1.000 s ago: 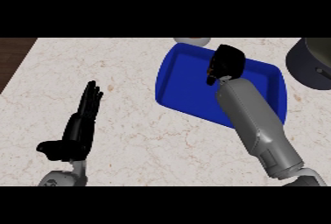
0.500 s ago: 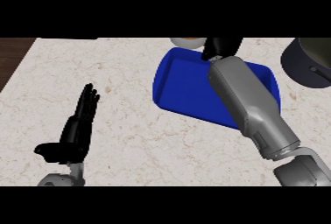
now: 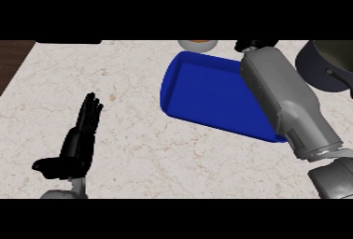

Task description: Pick the sweet potato from the tray and place it in the pot

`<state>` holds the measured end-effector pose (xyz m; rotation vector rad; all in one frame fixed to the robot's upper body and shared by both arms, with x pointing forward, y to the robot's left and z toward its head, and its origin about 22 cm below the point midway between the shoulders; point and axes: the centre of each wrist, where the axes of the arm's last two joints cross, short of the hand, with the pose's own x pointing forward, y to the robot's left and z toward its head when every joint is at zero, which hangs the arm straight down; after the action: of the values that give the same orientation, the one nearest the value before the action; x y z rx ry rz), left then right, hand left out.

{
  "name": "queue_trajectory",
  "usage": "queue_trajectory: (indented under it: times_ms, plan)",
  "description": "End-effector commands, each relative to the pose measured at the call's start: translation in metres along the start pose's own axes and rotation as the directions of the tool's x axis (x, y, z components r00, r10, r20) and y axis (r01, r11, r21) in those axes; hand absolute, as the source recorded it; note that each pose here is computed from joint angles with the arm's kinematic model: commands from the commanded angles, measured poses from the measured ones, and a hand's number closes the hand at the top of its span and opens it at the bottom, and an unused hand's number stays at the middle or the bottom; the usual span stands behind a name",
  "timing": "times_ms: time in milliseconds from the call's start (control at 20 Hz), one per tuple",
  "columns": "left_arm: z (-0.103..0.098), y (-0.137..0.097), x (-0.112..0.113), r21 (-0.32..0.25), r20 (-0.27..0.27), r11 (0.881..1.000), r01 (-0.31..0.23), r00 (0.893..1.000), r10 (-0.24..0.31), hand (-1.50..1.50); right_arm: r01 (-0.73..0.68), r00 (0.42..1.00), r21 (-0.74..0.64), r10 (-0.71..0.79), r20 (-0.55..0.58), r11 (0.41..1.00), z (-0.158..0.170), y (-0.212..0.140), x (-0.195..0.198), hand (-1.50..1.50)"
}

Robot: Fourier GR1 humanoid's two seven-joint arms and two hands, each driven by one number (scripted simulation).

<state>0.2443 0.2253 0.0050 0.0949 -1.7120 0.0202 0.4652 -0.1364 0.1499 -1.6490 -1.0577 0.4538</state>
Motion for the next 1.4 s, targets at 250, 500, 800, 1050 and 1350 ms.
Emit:
queue_trajectory:
  times_ms: [250,500,800,1050,1350]
  plan:
    - [0.008,-0.007,-0.010,0.012,-0.009,1.000,-0.019,1.000,0.019,0.00,-0.037,0.989,-0.037,0.031,-0.148,0.999,-0.061,-0.007,-0.074,1.50]
    - [0.006,0.006,-0.001,0.035,-0.004,0.999,0.011,1.000,-0.011,0.00,-0.044,0.984,-0.037,0.037,-0.174,0.998,-0.076,0.004,-0.131,1.50]
    - [0.002,-0.011,0.005,0.026,0.017,1.000,-0.004,1.000,0.004,0.00,-0.018,0.976,-0.012,0.015,-0.216,1.000,-0.080,0.029,-0.193,1.50]
    - [0.005,0.000,-0.001,0.019,-0.007,1.000,0.015,1.000,-0.015,0.00,0.026,0.972,0.110,0.001,-0.237,0.994,-0.086,0.033,-0.226,1.50]
    - [-0.005,0.011,-0.003,-0.015,0.002,1.000,-0.002,1.000,0.002,0.00,0.015,0.944,0.213,0.057,-0.325,0.977,-0.083,0.047,-0.266,1.50]
